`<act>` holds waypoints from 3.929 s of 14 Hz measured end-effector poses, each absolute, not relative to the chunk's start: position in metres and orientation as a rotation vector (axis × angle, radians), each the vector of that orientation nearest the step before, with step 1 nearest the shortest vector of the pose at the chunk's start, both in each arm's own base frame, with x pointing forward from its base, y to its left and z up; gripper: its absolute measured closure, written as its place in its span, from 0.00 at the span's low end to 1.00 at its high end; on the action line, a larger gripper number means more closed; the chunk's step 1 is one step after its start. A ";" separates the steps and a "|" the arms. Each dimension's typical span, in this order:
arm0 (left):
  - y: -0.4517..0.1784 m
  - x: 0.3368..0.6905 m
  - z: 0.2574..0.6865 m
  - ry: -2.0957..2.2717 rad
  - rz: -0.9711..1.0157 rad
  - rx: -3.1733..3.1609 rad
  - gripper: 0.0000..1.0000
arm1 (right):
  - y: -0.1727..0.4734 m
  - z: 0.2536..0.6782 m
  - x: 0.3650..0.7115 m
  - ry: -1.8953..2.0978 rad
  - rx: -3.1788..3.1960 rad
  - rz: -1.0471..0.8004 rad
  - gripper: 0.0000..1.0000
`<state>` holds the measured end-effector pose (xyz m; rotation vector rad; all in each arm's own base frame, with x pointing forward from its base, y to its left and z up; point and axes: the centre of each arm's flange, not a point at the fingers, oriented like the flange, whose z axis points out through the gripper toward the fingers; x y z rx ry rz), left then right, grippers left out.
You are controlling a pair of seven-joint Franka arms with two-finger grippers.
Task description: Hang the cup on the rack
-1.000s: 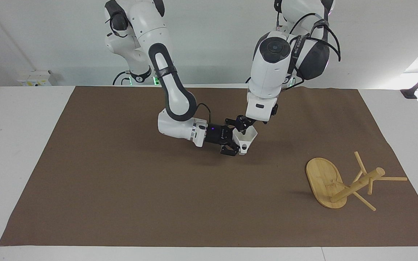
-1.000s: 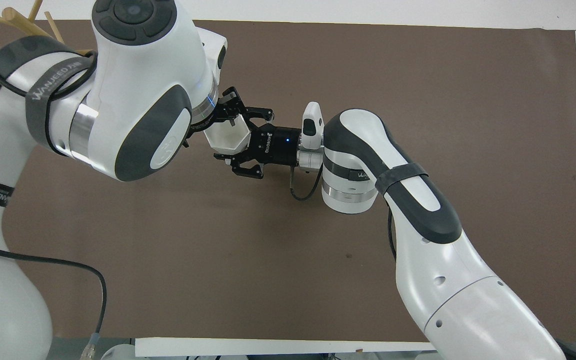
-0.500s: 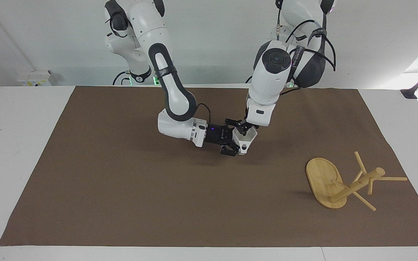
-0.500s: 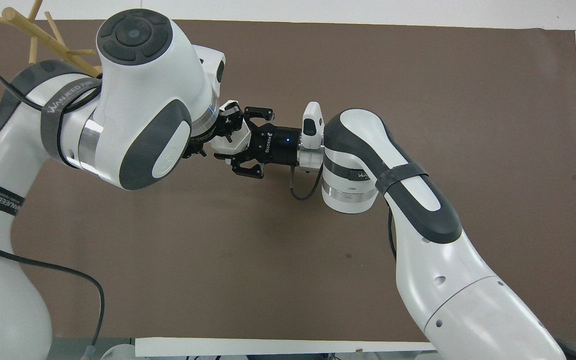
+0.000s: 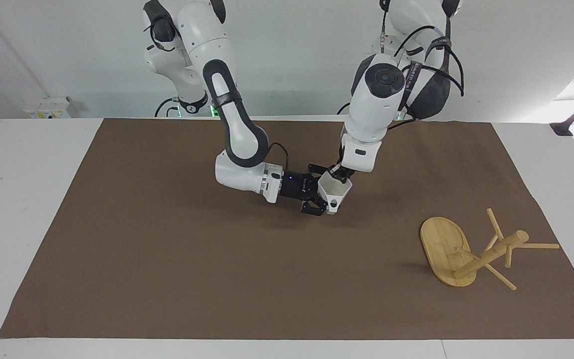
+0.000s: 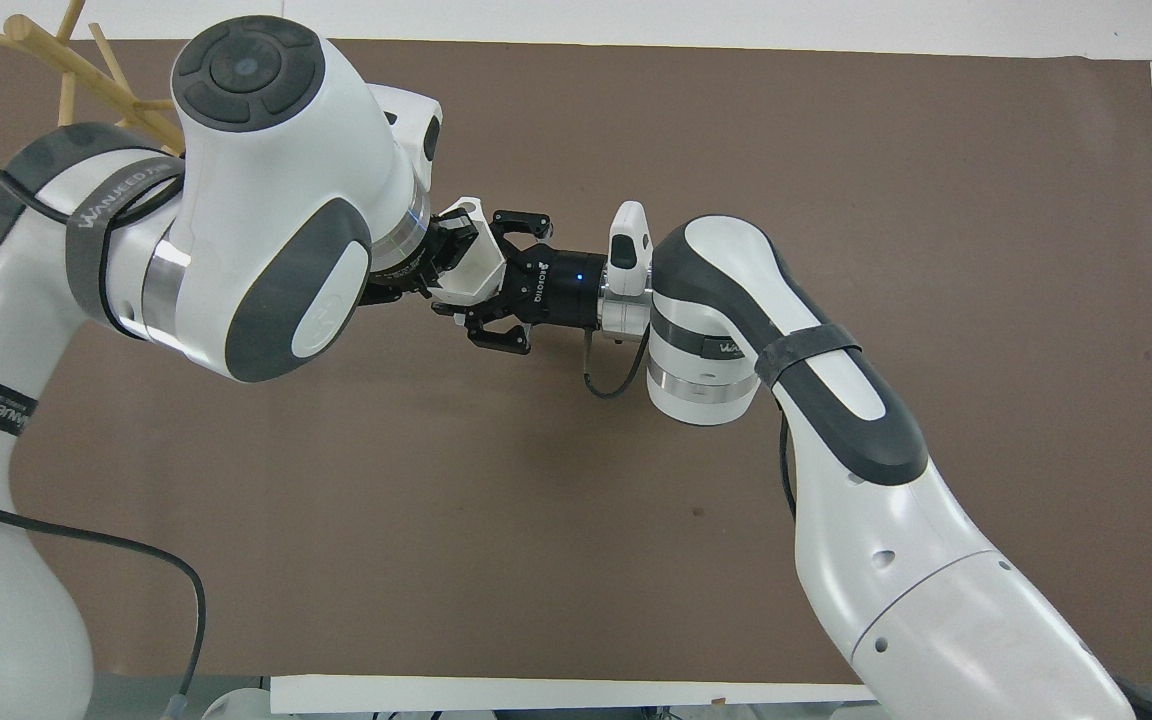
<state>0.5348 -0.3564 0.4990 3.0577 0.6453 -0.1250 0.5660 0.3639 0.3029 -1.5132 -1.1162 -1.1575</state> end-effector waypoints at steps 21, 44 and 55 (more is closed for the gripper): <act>-0.190 0.527 0.432 0.965 0.678 2.399 0.95 | 0.007 0.448 0.596 -1.583 -1.880 -0.611 0.00; -0.081 0.576 0.397 1.116 0.765 2.457 0.71 | -0.060 0.645 0.516 -0.226 -3.109 0.297 0.00; -0.043 0.594 0.534 0.636 0.194 3.004 0.00 | -0.060 0.640 0.511 -0.106 -3.126 0.321 0.00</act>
